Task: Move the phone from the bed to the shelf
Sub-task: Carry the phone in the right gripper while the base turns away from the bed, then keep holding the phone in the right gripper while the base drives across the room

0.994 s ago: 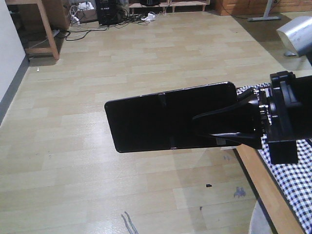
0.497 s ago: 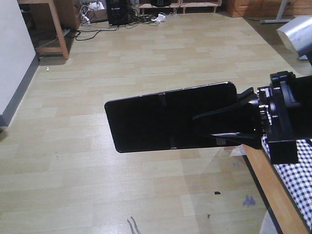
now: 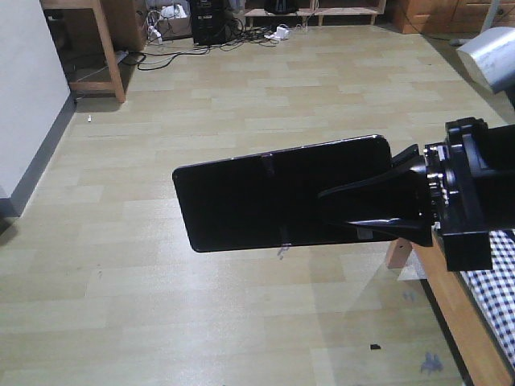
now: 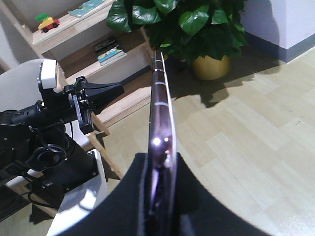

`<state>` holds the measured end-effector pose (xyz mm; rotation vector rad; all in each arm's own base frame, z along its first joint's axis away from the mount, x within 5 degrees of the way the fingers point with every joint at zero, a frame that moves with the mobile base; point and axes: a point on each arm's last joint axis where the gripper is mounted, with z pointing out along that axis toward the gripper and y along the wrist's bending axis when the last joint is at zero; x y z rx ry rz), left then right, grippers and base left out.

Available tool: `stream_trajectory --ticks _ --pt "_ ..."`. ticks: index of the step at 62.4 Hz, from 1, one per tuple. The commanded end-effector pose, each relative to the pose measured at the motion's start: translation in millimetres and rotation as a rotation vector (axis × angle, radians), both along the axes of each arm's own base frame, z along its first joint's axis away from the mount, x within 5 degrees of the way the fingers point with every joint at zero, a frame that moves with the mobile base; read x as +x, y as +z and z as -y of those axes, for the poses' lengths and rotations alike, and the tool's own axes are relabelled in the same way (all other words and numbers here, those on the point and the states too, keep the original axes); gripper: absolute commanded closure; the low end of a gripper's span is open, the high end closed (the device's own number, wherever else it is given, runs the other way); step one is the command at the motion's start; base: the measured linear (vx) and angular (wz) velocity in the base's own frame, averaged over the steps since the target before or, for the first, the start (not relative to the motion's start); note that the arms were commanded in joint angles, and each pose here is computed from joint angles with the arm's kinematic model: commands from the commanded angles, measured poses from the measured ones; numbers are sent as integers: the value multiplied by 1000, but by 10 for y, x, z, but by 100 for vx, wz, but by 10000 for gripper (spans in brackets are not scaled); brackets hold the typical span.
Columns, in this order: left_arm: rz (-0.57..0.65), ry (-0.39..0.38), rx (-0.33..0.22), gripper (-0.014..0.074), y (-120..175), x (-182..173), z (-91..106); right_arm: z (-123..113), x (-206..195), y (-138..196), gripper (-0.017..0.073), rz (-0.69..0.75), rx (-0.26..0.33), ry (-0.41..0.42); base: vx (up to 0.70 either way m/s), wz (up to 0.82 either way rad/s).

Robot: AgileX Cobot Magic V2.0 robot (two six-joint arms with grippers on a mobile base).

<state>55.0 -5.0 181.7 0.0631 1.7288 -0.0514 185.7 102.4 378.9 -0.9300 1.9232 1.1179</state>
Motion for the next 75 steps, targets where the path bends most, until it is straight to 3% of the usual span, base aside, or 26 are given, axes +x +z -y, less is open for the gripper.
stream_trajectory --ticks 1,75 --pt "76 11 -17 593 63 5 -8 -29 -114 191 564 26 96 59 25 3" --pt "76 11 -17 593 63 5 -8 -29 -114 191 564 26 96 59 31 3"
